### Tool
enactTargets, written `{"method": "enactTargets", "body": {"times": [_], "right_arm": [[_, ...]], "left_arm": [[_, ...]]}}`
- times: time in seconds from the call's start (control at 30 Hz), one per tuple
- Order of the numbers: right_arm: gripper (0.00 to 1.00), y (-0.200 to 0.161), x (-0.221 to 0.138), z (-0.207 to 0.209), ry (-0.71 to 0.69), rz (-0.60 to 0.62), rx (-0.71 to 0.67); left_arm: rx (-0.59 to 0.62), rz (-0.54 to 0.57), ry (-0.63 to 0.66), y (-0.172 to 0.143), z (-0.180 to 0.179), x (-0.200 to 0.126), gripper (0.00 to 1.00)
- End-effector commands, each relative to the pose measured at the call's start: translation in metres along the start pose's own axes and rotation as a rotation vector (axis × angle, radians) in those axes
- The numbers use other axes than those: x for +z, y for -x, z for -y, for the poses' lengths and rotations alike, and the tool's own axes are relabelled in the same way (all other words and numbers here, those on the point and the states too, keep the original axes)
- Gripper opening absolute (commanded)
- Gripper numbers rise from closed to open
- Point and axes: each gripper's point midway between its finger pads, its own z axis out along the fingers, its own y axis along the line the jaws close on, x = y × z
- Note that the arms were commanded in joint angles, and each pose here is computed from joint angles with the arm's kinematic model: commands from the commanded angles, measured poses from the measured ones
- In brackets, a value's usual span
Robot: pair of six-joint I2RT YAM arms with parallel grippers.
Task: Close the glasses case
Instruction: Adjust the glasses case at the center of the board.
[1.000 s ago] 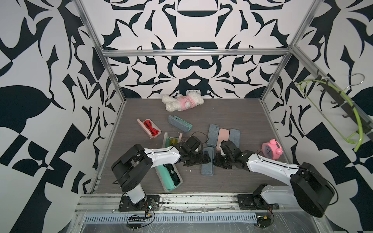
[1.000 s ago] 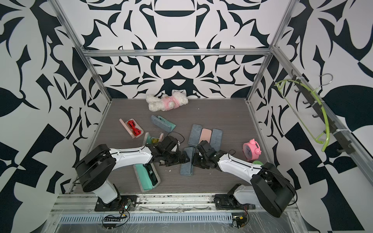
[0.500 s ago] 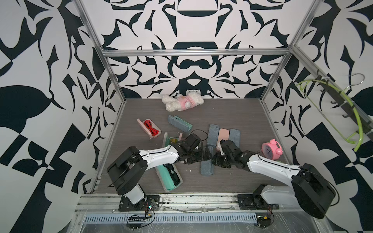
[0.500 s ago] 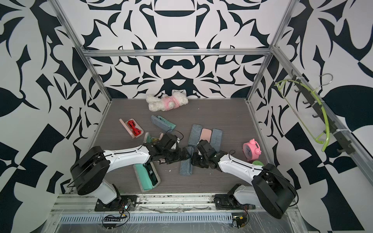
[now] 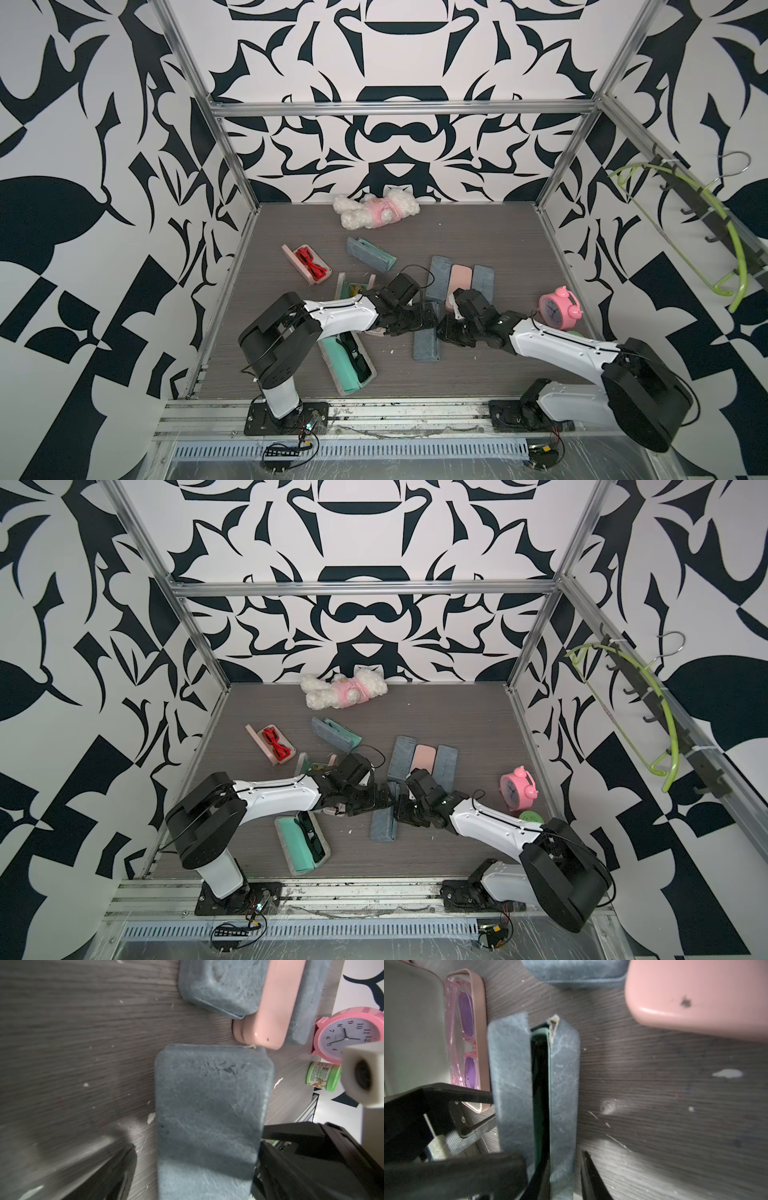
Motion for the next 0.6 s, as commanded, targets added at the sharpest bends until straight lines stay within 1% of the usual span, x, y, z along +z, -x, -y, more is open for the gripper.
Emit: {"method": "enactTargets", "body": {"times": [0.0,0.07,0.13,0.2,0.27,0.37,0.57], "right_arm": [[0.27,0.006,-0.008,-0.011,0.041,0.029,-0.019],[0.27,0.006,-0.010,-0.013,0.047,0.032,-0.024],[0.27,0.007,-0.012,-0.014,0.046,0.033,-0.027],[0.27,0.007,-0.014,-0.014,0.047,0.035,-0.030],[0.28,0.007,-0.014,-0.012,0.042,0.035,-0.028],[0.28,0.007,-0.015,-0.009,0.043,0.036,-0.021],[0.28,0.010,-0.021,-0.010,0.073,0.042,-0.008]], "left_arm": [[0.016,-0.022,0.029,-0.001,-0.003,0.002,0.92],[0.022,-0.031,0.040,-0.002,-0.006,0.004,0.90],[0.023,-0.043,0.053,-0.004,-0.009,0.007,0.90],[0.024,-0.048,0.056,-0.005,-0.011,0.008,0.86],[0.025,-0.055,0.057,-0.006,-0.011,0.010,0.80],[0.025,-0.057,0.063,-0.006,-0.013,0.011,0.76],[0.032,-0.064,0.081,-0.007,-0.016,0.013,0.71]]}}
